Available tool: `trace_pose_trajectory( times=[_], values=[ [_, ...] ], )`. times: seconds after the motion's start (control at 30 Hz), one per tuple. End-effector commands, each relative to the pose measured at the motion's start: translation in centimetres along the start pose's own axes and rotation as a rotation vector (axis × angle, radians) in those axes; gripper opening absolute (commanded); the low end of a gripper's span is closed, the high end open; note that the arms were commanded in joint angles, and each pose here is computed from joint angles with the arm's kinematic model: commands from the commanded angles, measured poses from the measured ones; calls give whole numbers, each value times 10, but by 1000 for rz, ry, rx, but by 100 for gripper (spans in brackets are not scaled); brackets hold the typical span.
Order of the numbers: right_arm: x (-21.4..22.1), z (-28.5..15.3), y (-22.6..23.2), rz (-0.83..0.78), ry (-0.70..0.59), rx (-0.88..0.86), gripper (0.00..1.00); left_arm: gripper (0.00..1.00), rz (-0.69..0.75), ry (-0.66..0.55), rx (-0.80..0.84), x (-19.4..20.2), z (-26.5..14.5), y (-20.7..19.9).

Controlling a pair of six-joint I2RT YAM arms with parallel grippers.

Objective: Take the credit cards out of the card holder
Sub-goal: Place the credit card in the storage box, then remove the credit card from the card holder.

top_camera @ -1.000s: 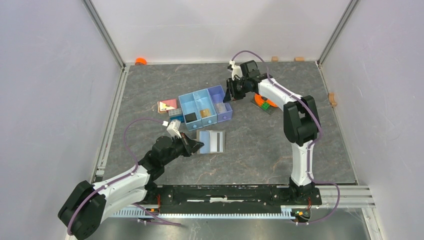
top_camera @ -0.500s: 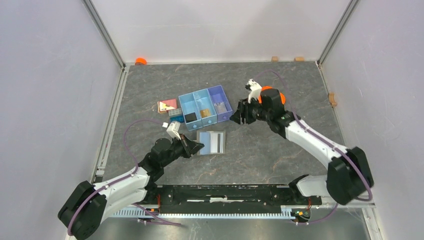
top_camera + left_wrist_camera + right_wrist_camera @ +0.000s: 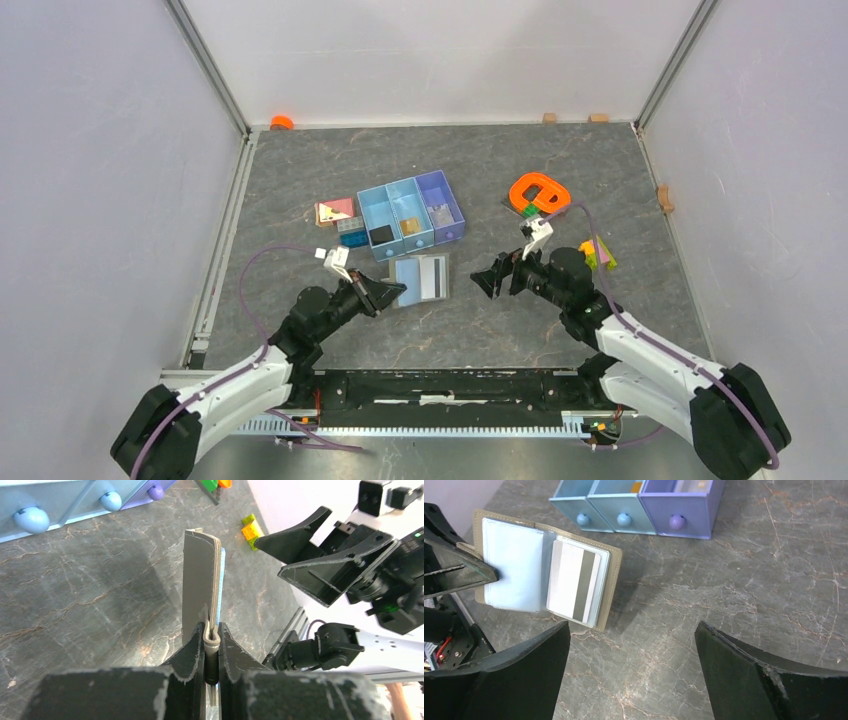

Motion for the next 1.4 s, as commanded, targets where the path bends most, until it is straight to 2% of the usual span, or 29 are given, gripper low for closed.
trace_pose_trajectory(
  times=[0.0, 0.3, 0.8, 0.9, 1.17, 1.37],
  values=[
    [-20, -6, 17, -26, -155, -118, 98, 2, -65, -94, 92, -17, -4, -21],
    [-16, -6, 45, 7, -141, -360, 97, 2, -143, -120, 172, -27, -11, -39],
    [-13, -5, 56, 60, -111, -451, 98, 2, -148, -87, 437, -32, -24, -79],
    [-15, -9, 60, 64, -123, -484, 93, 2, -149, -72, 478, -32, -25, -85],
    [-17, -16, 71, 117, -131, -597, 58, 2, -139, -53, 492, -32, -23, -88],
    [-15, -18, 74, 143, -122, -633, 40, 2, -131, -58, 479, -32, -22, -86]
  ],
)
Point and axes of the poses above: each gripper's point midway between its finger pads, its own z axis out along the fingers, its own y axis along the line the jaws close on, x = y × z, the point moved 5 cm from there along -z, back along the fingers, and after that the axes turned 2 degrees about z, right-handed, at the moved point
